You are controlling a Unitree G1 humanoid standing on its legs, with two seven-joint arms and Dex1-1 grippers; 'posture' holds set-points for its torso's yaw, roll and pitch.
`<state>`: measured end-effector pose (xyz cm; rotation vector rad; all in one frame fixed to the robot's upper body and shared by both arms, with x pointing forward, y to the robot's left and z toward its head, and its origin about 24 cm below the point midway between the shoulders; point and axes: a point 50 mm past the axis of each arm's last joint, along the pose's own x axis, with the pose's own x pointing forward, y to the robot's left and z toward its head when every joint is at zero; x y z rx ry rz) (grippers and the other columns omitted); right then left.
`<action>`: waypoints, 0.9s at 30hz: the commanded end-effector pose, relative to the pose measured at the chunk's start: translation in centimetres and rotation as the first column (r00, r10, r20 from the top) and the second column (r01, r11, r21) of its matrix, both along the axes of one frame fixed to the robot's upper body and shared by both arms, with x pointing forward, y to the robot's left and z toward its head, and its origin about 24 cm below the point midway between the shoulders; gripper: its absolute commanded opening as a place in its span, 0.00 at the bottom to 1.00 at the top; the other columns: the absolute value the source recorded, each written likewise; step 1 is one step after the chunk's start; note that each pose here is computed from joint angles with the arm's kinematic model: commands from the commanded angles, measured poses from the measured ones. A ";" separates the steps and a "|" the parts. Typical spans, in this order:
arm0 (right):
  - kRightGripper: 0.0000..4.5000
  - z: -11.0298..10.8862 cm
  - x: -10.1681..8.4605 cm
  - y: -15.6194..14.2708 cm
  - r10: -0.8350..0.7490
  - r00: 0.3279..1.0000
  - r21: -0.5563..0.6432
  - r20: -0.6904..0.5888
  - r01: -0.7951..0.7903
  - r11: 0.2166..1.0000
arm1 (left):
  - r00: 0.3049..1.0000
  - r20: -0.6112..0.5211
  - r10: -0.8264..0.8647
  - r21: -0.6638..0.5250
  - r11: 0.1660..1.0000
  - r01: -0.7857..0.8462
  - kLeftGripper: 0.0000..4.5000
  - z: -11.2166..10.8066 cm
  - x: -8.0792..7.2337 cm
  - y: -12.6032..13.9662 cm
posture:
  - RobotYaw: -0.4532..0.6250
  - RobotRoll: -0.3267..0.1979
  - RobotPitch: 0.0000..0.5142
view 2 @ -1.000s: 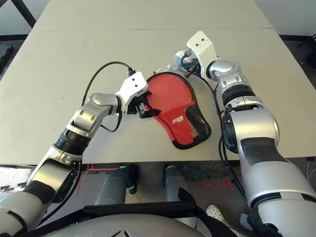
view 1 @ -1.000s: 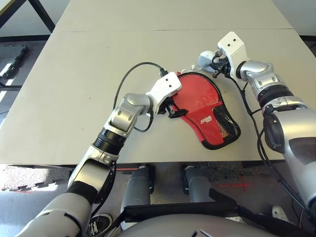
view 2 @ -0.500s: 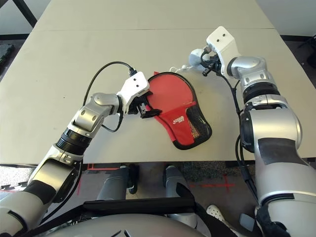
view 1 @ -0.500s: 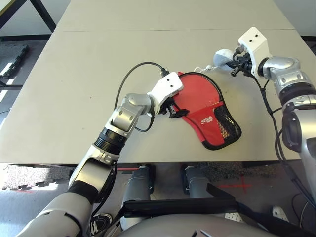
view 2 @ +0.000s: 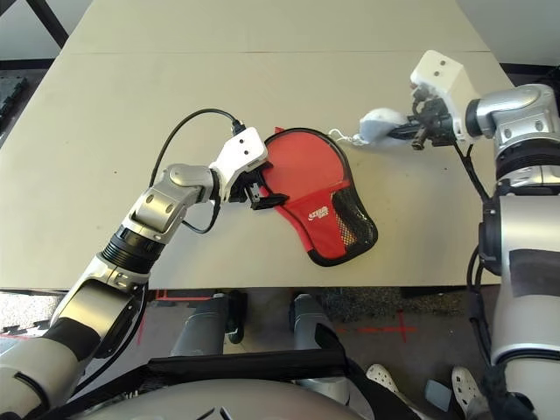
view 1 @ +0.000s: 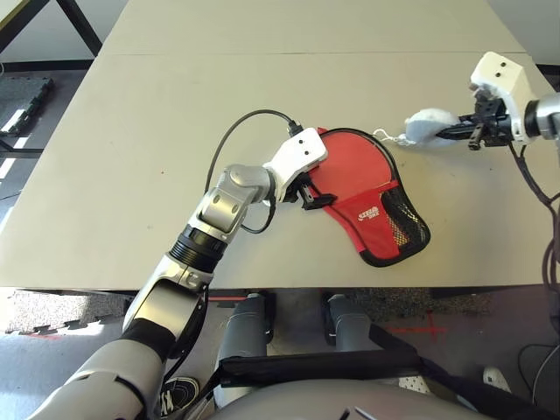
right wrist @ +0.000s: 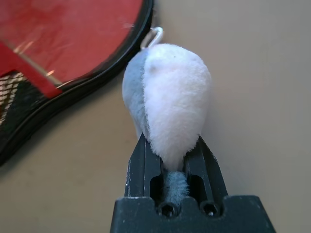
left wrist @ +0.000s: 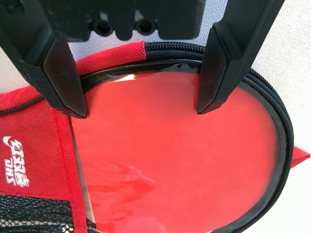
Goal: Store the ping-pong paddle in its case and zip it.
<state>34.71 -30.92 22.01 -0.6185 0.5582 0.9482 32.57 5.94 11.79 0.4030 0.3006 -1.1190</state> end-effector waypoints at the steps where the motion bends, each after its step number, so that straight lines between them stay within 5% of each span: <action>1: 0.03 0.1 -1.4 -1.2 0.029 0.996 -0.015 -0.089 -0.030 0.999 | 0.993 -0.116 0.010 0.080 0.997 0.000 1.00 -3.1 -0.6 0.1 | 0.42 0.62 0.41; 27: 0.03 -3.1 -9.7 -2.2 0.147 0.857 -0.017 -0.494 -0.179 0.984 | 0.993 -0.116 0.001 0.082 0.997 0.009 1.00 -3.4 0.0 -0.2 | 0.36 0.62 0.41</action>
